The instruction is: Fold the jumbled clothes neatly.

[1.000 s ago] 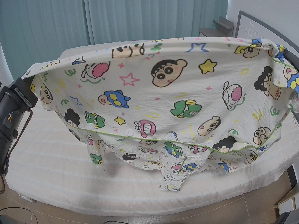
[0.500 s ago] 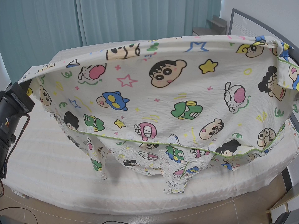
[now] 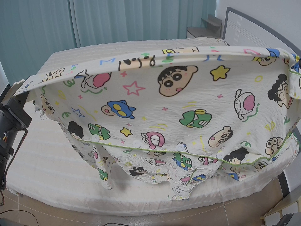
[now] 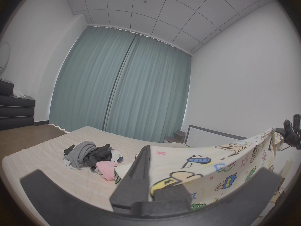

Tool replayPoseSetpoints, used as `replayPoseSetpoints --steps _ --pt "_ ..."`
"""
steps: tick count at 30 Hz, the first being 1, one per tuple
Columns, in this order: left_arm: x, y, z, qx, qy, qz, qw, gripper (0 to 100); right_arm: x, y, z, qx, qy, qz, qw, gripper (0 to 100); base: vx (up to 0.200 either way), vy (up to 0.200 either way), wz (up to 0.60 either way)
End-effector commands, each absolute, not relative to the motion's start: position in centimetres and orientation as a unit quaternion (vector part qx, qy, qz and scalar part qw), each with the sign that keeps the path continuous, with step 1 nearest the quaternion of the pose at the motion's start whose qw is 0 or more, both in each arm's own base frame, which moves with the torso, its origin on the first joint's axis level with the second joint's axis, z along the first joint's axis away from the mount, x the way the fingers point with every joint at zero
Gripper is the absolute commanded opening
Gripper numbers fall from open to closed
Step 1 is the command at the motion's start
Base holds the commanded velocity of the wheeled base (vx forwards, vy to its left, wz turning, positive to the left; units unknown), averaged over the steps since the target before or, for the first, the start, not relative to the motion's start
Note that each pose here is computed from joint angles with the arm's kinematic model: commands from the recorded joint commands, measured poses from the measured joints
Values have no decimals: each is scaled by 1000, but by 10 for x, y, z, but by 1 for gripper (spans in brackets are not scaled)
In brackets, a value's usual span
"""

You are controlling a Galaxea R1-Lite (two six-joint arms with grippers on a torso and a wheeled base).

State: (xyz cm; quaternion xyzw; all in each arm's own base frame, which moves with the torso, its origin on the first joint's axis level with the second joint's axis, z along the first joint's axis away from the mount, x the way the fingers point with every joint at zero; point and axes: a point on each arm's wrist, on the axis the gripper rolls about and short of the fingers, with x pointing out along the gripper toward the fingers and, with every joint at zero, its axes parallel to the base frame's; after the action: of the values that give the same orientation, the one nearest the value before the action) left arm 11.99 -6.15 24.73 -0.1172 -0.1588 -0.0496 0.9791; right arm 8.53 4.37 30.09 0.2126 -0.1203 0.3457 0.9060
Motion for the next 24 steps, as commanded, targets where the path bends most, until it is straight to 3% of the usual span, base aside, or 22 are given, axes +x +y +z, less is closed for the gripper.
replayPoseSetpoints --steps 1,3,18,24 --pt "115 -59 239 -114 -151 -49 981 0 82 41 302 213 -128 341 907 0 0 0 0" --pt "113 -58 238 -114 -150 -50 981 0 83 41 302 213 -128 342 906 0 0 0 0" --pt "105 -53 234 -115 -153 -52 980 0 72 38 308 211 -146 359 897 0 -200 0 0" --pt "102 -52 235 -118 -159 -52 979 0 66 36 310 207 -149 358 898 0 0 0 0"
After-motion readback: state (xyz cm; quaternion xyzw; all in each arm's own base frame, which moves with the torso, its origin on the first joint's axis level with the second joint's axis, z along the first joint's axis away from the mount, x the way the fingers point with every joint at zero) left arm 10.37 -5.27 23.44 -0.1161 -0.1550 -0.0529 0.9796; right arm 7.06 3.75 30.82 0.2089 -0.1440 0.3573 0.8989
